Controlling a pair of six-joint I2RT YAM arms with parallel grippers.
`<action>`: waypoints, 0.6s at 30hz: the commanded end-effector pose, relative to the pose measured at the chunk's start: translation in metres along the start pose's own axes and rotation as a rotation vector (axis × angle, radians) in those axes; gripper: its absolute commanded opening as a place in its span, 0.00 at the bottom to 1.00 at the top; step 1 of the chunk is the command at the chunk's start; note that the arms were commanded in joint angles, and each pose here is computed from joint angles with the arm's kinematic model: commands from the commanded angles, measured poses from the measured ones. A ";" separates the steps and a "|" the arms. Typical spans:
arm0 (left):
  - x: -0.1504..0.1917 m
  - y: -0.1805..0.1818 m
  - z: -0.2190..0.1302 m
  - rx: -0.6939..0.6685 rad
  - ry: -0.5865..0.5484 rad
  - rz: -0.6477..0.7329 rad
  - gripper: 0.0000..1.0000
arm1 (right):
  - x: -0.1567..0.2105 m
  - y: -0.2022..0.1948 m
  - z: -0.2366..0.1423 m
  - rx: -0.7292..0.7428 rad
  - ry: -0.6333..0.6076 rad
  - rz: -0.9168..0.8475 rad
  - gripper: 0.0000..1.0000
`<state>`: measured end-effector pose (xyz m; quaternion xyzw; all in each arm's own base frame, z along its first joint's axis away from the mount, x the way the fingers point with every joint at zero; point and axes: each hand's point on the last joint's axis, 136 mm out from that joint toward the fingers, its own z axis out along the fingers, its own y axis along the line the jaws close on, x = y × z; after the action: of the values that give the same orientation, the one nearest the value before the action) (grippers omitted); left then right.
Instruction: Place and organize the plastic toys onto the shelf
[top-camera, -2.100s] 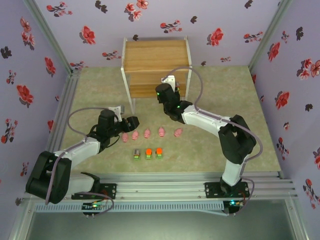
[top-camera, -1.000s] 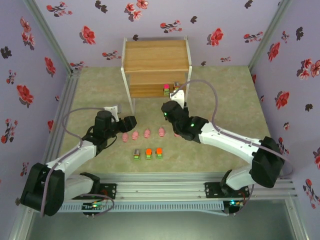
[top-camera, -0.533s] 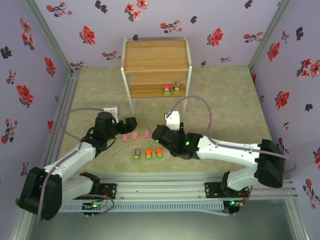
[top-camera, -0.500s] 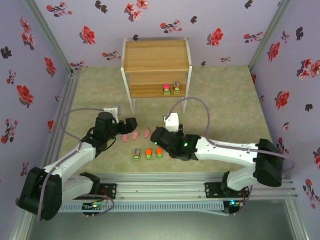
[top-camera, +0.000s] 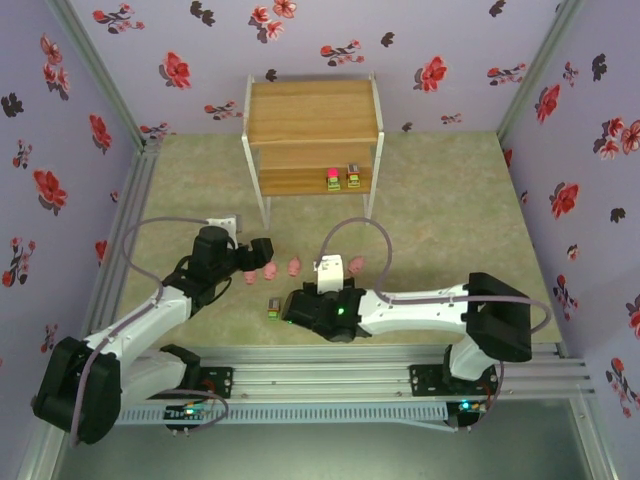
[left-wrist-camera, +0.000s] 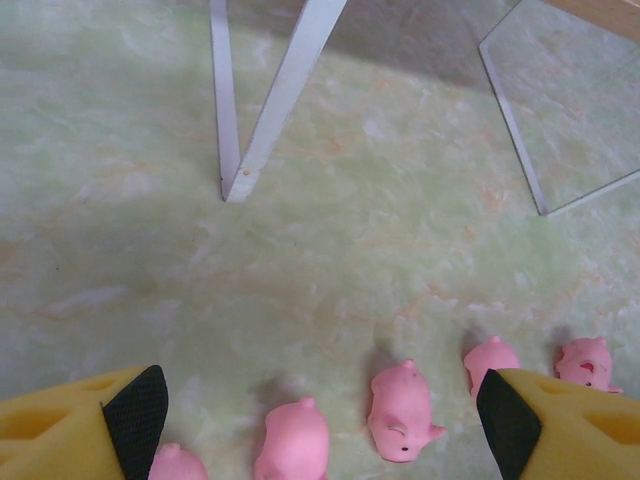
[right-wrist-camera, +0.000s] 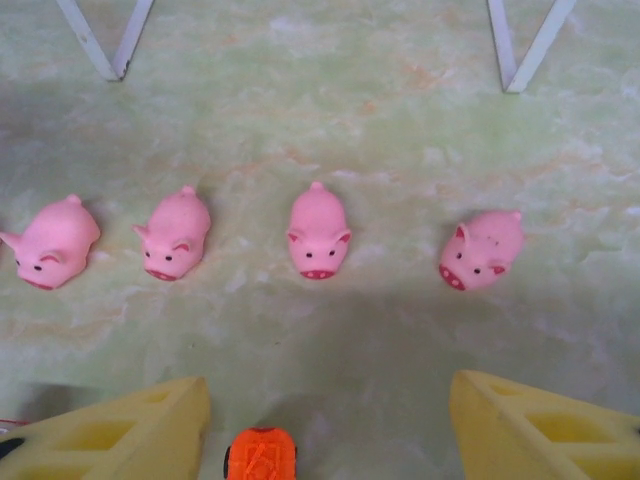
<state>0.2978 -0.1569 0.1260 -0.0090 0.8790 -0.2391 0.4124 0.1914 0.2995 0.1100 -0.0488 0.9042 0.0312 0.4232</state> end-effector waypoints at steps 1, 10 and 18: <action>-0.009 -0.003 -0.003 -0.007 -0.026 0.028 0.85 | 0.012 0.005 0.002 0.008 0.022 0.044 0.52; -0.008 -0.003 -0.002 -0.005 -0.020 0.024 0.85 | 0.040 0.015 0.011 -0.011 0.090 0.063 0.49; -0.006 -0.003 0.001 -0.004 -0.008 0.022 0.84 | 0.061 0.015 0.019 0.010 0.138 0.074 0.47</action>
<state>0.2975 -0.1569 0.1250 -0.0088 0.8799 -0.2383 0.4109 0.1708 0.3136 0.0616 -0.0291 0.9291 0.0396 0.3665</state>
